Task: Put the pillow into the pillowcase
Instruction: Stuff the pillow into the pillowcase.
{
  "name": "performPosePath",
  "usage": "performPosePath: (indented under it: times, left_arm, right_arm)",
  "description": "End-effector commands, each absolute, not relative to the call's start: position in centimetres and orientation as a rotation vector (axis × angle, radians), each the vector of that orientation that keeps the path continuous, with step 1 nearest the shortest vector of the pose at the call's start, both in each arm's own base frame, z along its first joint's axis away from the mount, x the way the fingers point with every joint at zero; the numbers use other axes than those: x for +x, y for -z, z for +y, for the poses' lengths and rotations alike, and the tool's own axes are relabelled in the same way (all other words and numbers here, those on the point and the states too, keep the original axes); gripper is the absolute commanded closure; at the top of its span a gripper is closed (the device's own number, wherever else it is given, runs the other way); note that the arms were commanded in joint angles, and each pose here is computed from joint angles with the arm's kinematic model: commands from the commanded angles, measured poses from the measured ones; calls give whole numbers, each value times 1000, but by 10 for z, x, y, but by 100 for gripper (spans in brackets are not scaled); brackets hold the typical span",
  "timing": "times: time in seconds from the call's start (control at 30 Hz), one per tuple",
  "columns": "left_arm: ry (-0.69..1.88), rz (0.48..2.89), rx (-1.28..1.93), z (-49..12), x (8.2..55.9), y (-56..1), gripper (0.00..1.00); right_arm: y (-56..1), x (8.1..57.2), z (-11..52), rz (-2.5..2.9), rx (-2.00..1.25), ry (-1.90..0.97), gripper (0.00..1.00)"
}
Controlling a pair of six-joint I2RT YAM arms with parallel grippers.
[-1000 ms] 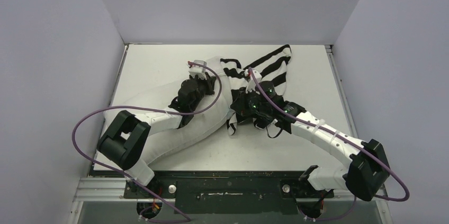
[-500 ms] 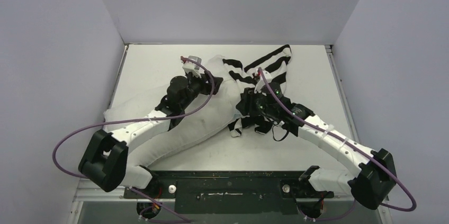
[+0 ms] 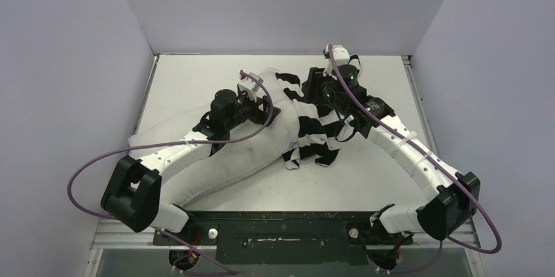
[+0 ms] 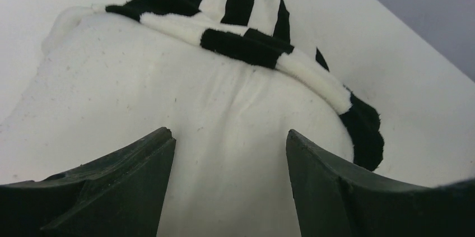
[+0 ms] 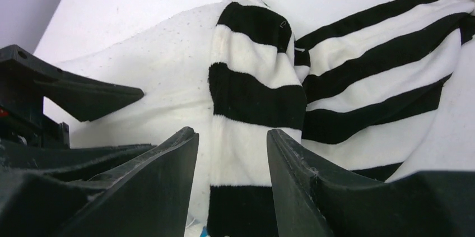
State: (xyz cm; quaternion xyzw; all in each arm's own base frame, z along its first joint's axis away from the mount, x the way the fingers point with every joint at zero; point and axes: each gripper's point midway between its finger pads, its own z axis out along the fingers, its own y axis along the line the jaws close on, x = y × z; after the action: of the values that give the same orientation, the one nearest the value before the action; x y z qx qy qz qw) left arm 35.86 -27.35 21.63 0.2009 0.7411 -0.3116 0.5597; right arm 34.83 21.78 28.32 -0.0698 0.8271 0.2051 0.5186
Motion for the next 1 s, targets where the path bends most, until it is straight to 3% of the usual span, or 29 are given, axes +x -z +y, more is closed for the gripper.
performPosePath:
  times: [0.0,0.1,0.2,0.3,0.53,0.57,0.7,0.73,0.97]
  left_arm:
    - [731,1736,505,-274,362,-201,30]
    - [725,1767,514,-276,364,-184,38]
    - [749,1763,509,-279,363,-176,74]
    - [774,1727,450,-277,362,-179,100]
    - [785,1728,392,-280,367,-181,100]
    - [787,1721,385,-280,367,-183,100]
    - [778,1687,346,-279,369,-194,100]
    - [776,1680,336,-279,370,-196,100]
    - [725,1689,196,-270,389,-199,100]
  right_arm:
    - [-276,370,227,2001,-249,-426,51]
    - [-265,378,243,2024,-292,-468,50]
    - [-248,387,252,2057,-312,-470,49]
    - [-232,393,261,2079,-333,-468,49]
    - [-222,408,289,2102,-380,-495,49]
    - [-222,409,293,2102,-388,-495,53]
    - [-232,405,312,2092,-420,-495,96]
    - [-240,401,318,2074,-424,-520,100]
    - [-311,355,350,1912,-399,-894,100]
